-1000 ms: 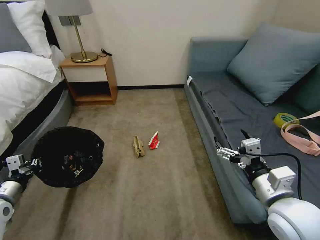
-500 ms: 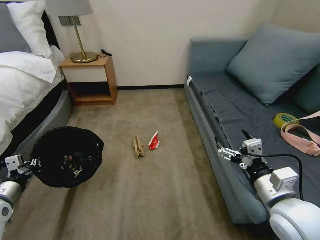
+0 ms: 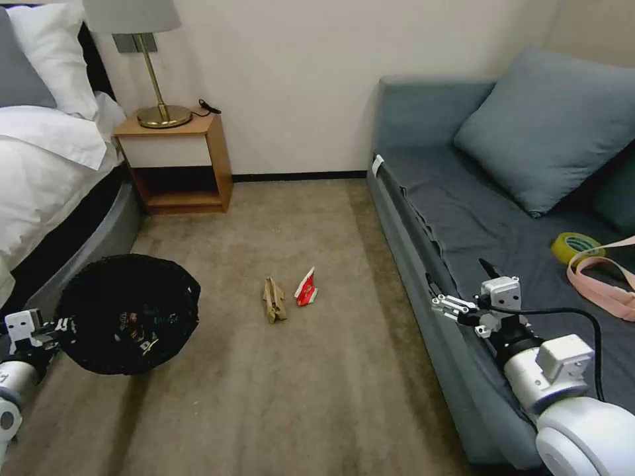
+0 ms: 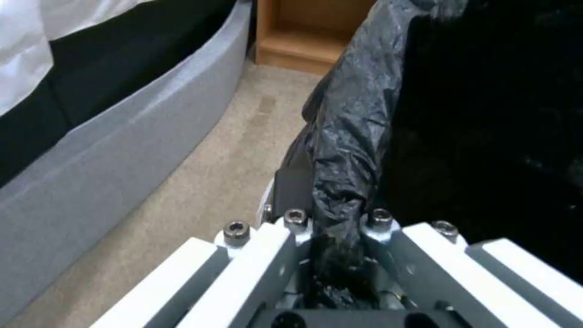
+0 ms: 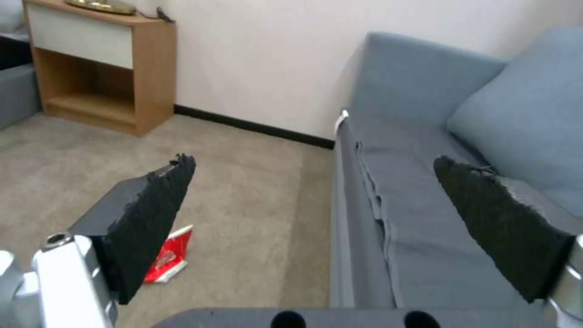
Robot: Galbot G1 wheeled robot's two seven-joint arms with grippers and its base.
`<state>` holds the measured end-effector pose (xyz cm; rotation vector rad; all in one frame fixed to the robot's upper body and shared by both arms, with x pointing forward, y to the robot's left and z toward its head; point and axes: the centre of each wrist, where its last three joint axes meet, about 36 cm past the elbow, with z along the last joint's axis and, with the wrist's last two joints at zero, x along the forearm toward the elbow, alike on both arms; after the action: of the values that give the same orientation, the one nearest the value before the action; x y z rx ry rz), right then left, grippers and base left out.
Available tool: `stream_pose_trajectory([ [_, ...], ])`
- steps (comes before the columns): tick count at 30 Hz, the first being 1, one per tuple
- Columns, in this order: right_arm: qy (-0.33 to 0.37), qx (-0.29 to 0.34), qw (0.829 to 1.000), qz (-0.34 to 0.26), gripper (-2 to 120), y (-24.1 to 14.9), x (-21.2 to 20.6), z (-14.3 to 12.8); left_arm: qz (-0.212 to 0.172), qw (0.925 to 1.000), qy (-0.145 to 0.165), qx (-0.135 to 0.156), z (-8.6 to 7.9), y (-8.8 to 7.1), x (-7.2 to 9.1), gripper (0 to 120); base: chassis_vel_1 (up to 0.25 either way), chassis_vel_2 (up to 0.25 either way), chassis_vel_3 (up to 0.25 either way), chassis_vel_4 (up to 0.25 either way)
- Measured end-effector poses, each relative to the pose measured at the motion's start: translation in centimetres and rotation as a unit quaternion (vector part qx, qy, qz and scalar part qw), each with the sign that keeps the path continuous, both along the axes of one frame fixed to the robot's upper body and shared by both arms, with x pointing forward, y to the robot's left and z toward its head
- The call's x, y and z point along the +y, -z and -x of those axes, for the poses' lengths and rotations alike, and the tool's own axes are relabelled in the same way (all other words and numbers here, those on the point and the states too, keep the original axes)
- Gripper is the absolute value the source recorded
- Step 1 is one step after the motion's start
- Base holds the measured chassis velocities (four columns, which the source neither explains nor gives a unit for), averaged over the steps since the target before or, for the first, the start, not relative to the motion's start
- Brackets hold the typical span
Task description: Pick up the trash bin, then pick up the garbage on the floor and place it into the trash bin.
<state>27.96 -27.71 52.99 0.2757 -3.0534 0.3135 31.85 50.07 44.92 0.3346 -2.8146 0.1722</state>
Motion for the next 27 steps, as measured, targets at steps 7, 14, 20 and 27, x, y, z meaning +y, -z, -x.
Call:
stream_pose_trajectory([
  [7,-0.001,-0.002,1.0,-0.004,100,-0.2,0.1,0.1,-0.002,1.0,-0.004,-0.002,0.1,-0.2,0.3,1,-0.084,0.081,0.096,-0.079],
  [14,-0.003,-0.003,1.0,-0.008,100,-0.3,0.1,0.1,-0.003,0.9999,-0.011,-0.003,0.3,-0.3,0.7,1,-0.121,0.132,0.122,-0.127],
  [20,-0.006,-0.006,1.0,-0.011,100,-0.4,0.2,0.0,-0.003,0.9999,-0.015,-0.004,0.6,-0.5,1.0,1,-0.156,0.161,0.168,-0.155],
  [27,-0.012,-0.007,1.0,-0.011,100,-0.5,0.1,-0.2,-0.003,0.9999,-0.016,-0.004,0.9,-0.5,1.0,1,-0.176,0.169,0.164,-0.167],
])
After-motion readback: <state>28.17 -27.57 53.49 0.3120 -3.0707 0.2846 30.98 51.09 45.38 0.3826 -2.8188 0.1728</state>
